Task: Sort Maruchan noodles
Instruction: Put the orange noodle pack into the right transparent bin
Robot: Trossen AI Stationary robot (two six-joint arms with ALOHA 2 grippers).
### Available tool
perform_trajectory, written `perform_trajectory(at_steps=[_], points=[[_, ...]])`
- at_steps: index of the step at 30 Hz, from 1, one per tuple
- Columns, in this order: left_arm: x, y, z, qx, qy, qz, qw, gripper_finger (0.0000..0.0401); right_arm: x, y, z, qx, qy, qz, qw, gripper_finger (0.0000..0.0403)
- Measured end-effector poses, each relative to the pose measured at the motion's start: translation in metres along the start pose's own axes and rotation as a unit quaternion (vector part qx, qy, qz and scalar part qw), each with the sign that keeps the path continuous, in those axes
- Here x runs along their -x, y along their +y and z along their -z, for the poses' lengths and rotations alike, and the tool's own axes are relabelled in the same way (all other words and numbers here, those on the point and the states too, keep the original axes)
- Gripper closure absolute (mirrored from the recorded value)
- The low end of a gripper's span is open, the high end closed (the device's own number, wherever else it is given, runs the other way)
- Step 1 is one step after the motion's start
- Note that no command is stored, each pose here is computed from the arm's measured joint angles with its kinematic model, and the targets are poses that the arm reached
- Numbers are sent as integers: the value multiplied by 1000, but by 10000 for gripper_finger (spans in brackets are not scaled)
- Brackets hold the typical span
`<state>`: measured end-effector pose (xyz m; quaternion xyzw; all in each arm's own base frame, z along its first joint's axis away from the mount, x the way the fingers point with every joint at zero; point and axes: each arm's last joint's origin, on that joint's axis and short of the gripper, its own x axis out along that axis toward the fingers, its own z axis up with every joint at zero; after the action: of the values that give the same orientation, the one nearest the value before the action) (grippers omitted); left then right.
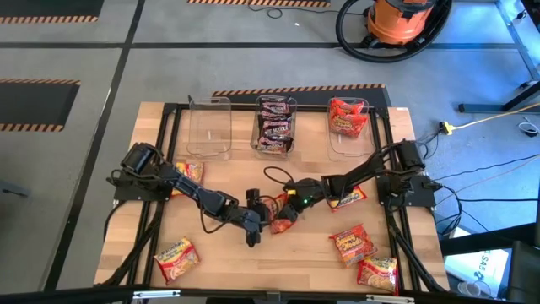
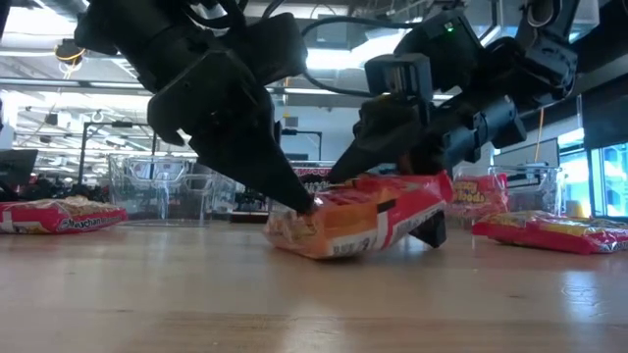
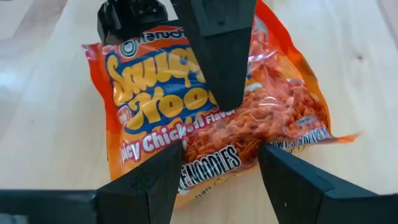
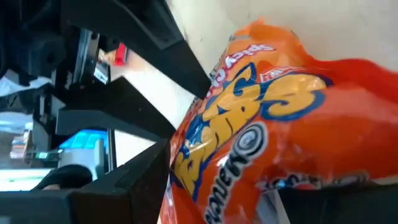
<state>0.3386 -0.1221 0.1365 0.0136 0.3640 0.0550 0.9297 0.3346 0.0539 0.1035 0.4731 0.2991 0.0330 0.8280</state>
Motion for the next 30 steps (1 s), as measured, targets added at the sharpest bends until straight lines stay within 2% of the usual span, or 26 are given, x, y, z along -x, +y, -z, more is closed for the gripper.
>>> perform_trajectory(at_steps=[10, 18, 21, 30], points=[[-1, -1, -3, 5, -16, 3, 1000, 193, 0, 0, 1, 42, -12, 11, 999, 165], [0, -1, -4, 3, -16, 6, 1000, 193, 0, -1, 1, 54, -11, 14, 998, 259], [5, 0, -5, 0, -9, 6, 1000, 193, -1, 0, 0, 66, -13, 13, 998, 281], [30, -3, -5, -26, 20, 6, 999, 193, 4, 4, -1, 84, 1, 15, 996, 272]])
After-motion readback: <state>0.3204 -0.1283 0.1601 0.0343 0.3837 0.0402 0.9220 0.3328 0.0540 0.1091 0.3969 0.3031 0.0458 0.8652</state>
